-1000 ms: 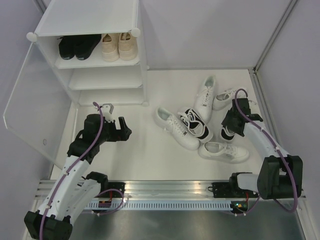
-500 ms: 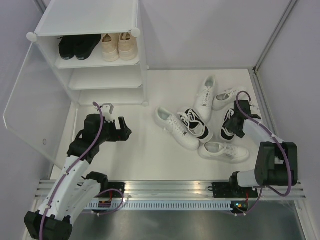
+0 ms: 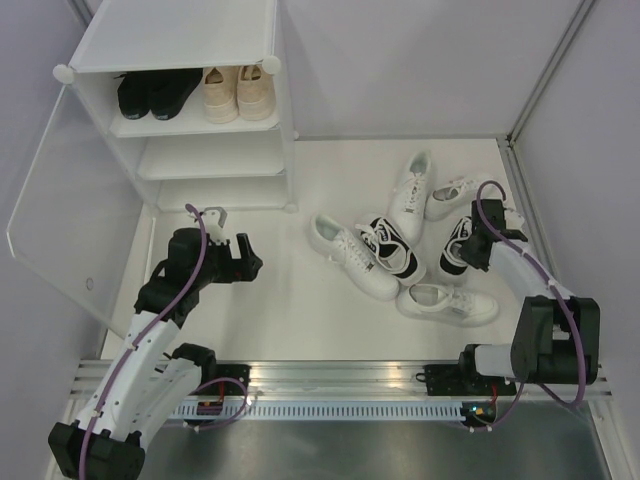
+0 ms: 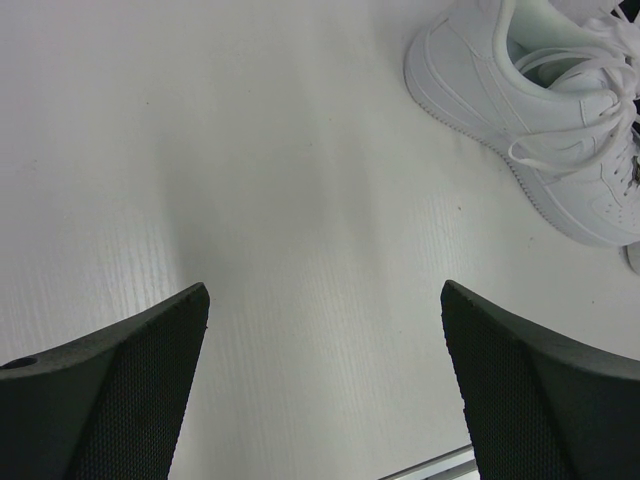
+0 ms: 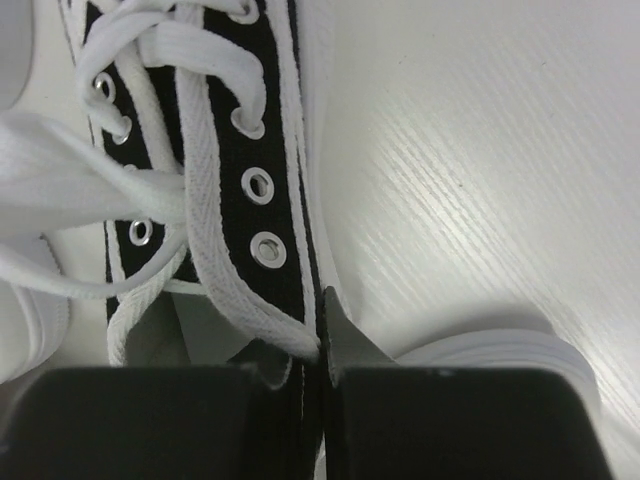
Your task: Place and organize the shoes in the shoe cabinet
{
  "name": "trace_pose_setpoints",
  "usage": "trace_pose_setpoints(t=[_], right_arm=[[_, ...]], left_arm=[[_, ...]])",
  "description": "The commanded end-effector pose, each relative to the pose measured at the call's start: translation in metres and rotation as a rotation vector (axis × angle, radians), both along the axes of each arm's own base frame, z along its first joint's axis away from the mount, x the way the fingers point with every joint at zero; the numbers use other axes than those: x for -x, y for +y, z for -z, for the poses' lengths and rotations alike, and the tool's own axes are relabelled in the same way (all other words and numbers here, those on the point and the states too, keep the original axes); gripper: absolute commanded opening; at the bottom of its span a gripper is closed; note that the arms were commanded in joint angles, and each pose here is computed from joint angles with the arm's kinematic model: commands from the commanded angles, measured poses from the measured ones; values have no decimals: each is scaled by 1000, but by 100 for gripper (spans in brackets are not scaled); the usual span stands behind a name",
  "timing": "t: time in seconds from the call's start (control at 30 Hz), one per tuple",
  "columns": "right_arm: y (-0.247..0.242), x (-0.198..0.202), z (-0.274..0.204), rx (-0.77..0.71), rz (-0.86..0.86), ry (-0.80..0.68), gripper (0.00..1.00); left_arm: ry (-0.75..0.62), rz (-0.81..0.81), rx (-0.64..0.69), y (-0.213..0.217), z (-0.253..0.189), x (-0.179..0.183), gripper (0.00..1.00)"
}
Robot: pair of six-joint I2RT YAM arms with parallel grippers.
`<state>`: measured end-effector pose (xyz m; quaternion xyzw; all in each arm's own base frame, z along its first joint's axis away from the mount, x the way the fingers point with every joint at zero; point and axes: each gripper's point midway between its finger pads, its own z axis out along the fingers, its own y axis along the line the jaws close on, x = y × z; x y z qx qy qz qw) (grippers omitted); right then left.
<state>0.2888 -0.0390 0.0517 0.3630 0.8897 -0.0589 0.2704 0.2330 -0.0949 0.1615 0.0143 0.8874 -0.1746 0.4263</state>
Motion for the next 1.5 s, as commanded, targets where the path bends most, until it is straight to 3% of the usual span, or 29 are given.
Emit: trace_pose_setpoints(t=[0.0,0.23,0.4,0.53,0.83,1.0,1.17,1.27,1.4,1.47], right_arm=[[-10,-19,-66,56,18,-180,1],[10,-22,-146,129,-89,-337,1],[87,-30,-190,40,-260,-460,1],[188,-23,-199,-61,-451,-517,1],[390,7,-160,-221,-765,-479,1],[452,6,-118,-311,-794,-437,0],[497,2,-75,-349,-773,-384,1],[507,-2,-58,-291,-750,-364,1],[507,-5,-41,-257,-728,-331,17],[506,-2,-41,-262,-737,-325,35]], left_arm=[[-50,-23,-17,5,-8,-8,99],[-59,-50,-23,9,-10,-9,99],[-62,-104,-25,16,-11,-11,100],[-37,-171,1,20,-7,-12,100],[-58,-385,-28,53,-13,-10,99],[-161,-526,-31,80,-34,-4,97],[-173,-530,-15,80,-34,-1,97],[-147,-500,-17,75,-28,-2,97],[-67,-422,-14,59,-11,-4,97],[-19,-381,-7,50,-5,-6,97]])
